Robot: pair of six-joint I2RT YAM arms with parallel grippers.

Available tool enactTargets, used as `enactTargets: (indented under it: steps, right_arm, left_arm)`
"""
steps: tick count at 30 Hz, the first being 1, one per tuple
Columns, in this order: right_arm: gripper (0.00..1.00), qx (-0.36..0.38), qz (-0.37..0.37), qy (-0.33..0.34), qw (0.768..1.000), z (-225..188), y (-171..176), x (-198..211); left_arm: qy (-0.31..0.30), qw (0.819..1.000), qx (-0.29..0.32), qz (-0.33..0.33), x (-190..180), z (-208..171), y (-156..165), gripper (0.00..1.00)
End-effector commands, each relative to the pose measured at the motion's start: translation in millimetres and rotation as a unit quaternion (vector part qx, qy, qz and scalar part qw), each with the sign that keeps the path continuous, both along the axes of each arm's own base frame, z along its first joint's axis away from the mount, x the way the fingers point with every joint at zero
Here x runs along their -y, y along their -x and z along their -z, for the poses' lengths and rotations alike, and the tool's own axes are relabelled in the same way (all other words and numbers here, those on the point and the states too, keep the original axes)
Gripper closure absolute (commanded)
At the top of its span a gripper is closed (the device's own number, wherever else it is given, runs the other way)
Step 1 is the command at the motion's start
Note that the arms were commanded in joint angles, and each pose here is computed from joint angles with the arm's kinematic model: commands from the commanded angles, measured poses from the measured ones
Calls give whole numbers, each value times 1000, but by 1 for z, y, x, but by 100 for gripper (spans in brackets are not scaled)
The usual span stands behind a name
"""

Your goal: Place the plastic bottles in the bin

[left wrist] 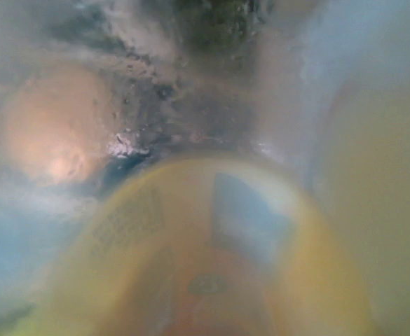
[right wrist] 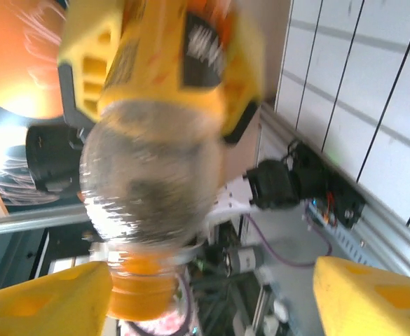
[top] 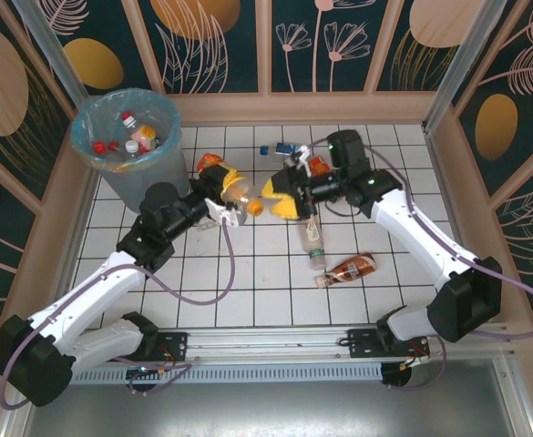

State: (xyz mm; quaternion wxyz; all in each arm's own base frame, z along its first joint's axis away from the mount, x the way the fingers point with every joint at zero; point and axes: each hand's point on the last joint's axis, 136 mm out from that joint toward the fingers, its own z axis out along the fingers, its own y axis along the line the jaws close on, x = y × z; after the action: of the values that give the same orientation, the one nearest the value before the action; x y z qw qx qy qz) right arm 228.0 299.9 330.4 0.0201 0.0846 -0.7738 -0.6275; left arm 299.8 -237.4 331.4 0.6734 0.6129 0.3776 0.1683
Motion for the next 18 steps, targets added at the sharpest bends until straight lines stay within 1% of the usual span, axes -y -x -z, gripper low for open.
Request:
enactTargets:
  steps: [1,4,7,10,12,13,16,17,18]
  right_arm:
    - [20,95,45,-32,994,-55,-17,19]
    - [17,151,84,-39,984,-79,-36,29]
    - [16,182,117,-36,976,-87,-54,30]
    - [16,185,137,-38,972,-83,-71,26]
    - [16,180,146,-46,972,-79,-80,24]
    - [16,182,147,-50,971,-77,-83,22]
    - [16,172,149,-52,972,-66,-90,19]
    - [16,168,152,-47,973,-60,-93,18]
    - [16,166,153,-44,973,-55,-94,17]
  left_arm:
    - [156,987,-32,-26,-14,-78,1,55]
    - [251,965,-40,-71,-33,-120,-9,54]
    - [333,933,-66,-119,-59,-156,-26,54]
    - [417,891,-86,-159,-100,-184,-46,51]
    - [451,864,-99,-200,-129,-189,-64,51]
    - [474,843,-109,-228,-150,-188,-75,49]
    - [523,789,-148,-286,-202,-176,-102,46]
    - [531,775,-160,-301,-215,-169,-110,45]
    - [536,766,-172,-311,-225,-161,-116,44]
